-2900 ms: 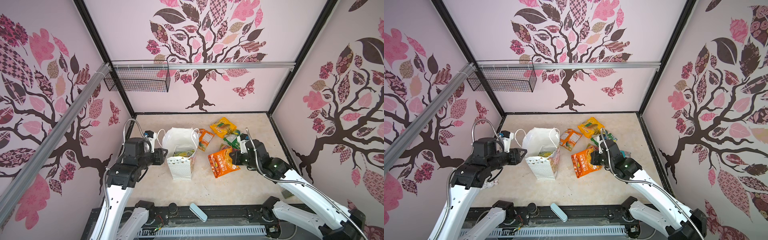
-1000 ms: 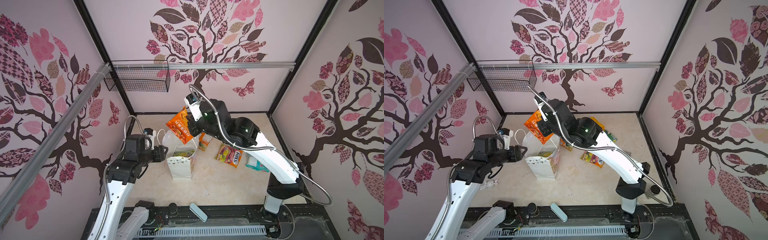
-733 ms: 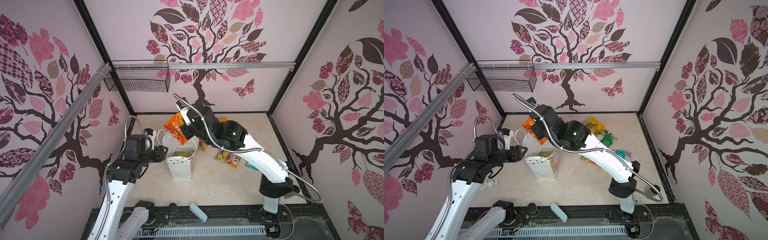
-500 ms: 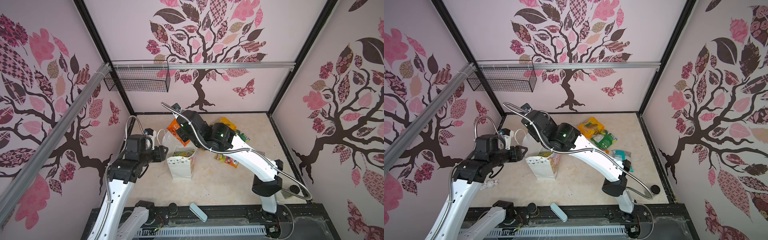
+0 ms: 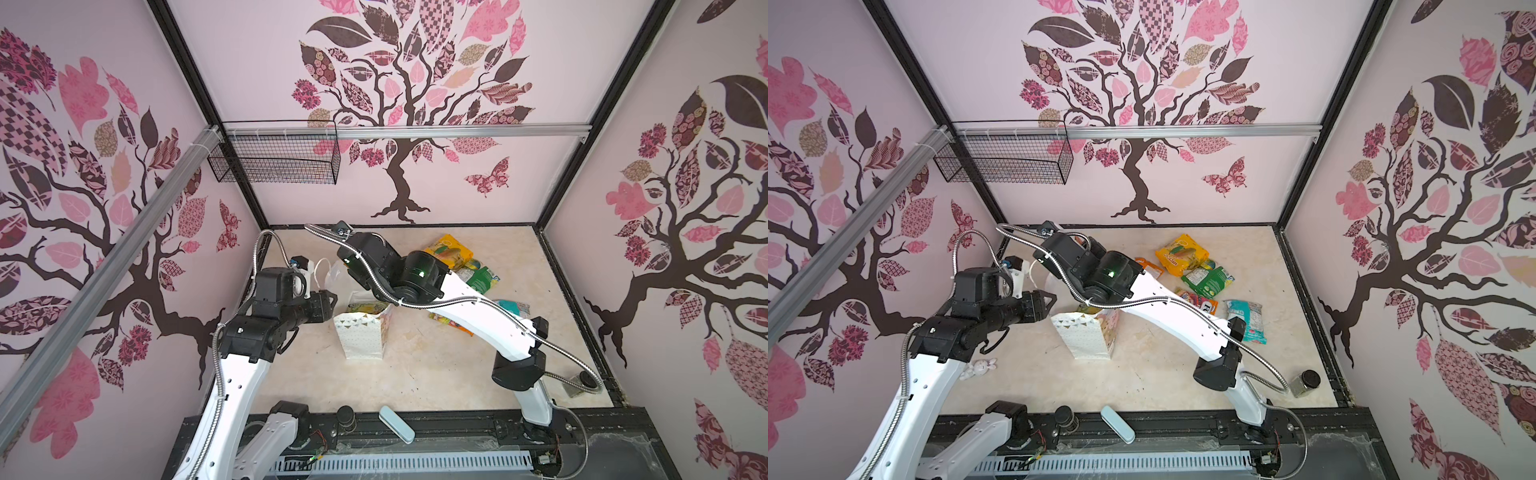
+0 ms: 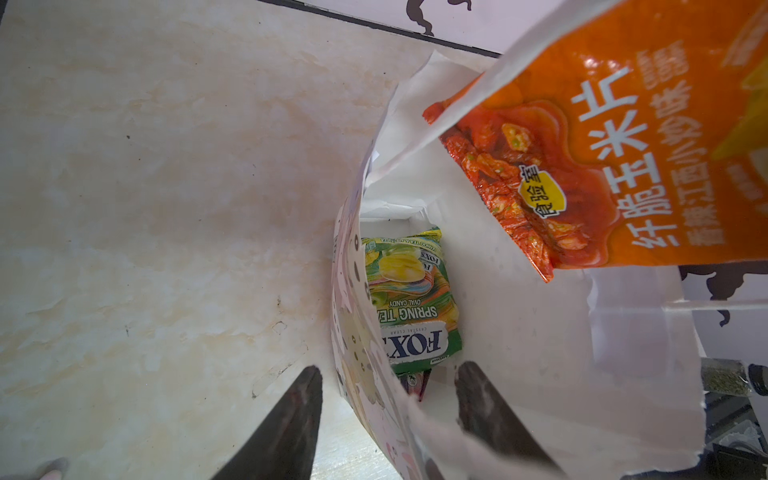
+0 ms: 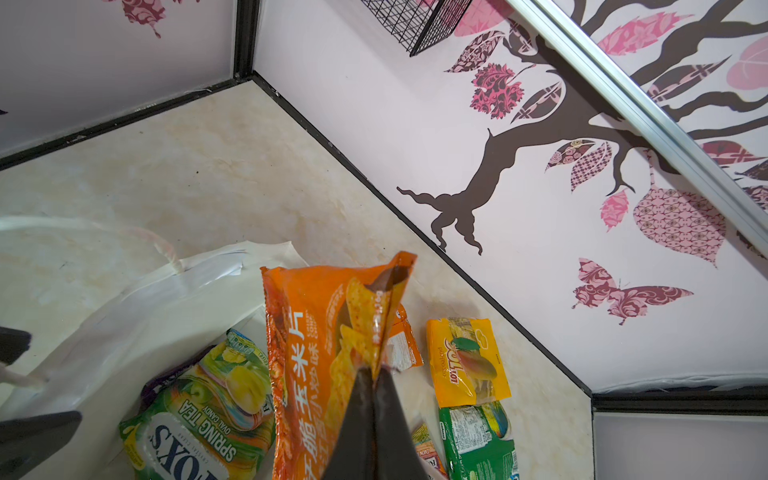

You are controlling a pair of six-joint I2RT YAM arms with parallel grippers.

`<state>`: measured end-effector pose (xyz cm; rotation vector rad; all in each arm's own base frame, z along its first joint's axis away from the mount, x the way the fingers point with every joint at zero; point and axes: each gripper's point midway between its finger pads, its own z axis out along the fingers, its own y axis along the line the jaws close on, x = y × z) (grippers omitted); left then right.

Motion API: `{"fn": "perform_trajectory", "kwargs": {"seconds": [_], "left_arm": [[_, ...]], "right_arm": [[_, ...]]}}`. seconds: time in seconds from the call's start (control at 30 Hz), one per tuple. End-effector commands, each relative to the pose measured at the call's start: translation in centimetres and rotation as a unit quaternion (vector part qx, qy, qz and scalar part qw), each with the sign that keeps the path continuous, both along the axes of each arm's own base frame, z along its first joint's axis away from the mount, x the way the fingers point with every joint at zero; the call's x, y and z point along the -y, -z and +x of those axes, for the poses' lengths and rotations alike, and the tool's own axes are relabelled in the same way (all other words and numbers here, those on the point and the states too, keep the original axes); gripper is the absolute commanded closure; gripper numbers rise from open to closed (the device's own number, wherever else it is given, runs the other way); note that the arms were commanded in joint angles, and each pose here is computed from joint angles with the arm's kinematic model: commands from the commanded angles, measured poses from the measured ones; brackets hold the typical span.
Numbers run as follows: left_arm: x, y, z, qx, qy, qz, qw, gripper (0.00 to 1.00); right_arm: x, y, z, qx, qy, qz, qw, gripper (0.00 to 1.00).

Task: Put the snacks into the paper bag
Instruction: 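Lower the chips packet into the bag and open the right gripper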

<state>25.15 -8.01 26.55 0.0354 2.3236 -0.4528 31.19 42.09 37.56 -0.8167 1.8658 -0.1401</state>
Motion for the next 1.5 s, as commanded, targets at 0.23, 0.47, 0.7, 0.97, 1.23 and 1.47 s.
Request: {"fn": "perform_trajectory", "kwargs": {"seconds": [0.23, 0.47, 0.7, 0.97, 1.23, 1.47], "left_arm": [[0.2, 0.1, 0.0, 0.006, 0.006, -0.001, 1.000, 0.44], [0.1, 0.0, 0.0, 0.009, 0.005, 0.000, 1.000, 0.44], [0.1, 0.2, 0.0, 0.005, 0.005, -0.001, 1.000, 0.44], [0.1, 0.2, -0.1, 0.005, 0.005, 0.000, 1.000, 0.44], [0.0, 0.2, -0.1, 0.007, 0.004, 0.002, 1.000, 0.44], [-0.1, 0.0, -0.1, 0.013, 0.000, 0.004, 1.000, 0.44]], "right_arm": [[-1.8, 3.6, 0.8, -0.013, -0.012, -0.045, 0.999, 1.00], [-1.7, 5.9, 1.5, -0.039, -0.008, -0.060, 0.997, 1.00], [-1.8, 6.8, 1.9, -0.055, -0.010, -0.051, 0.997, 0.96], [-2.4, 6.5, 1.7, -0.065, -0.026, -0.031, 0.997, 0.74], [-2.4, 5.4, 1.2, -0.067, -0.035, -0.015, 0.997, 0.72], [-3.0, 4.4, 0.1, -0.089, -0.065, 0.022, 0.994, 0.69]]}}
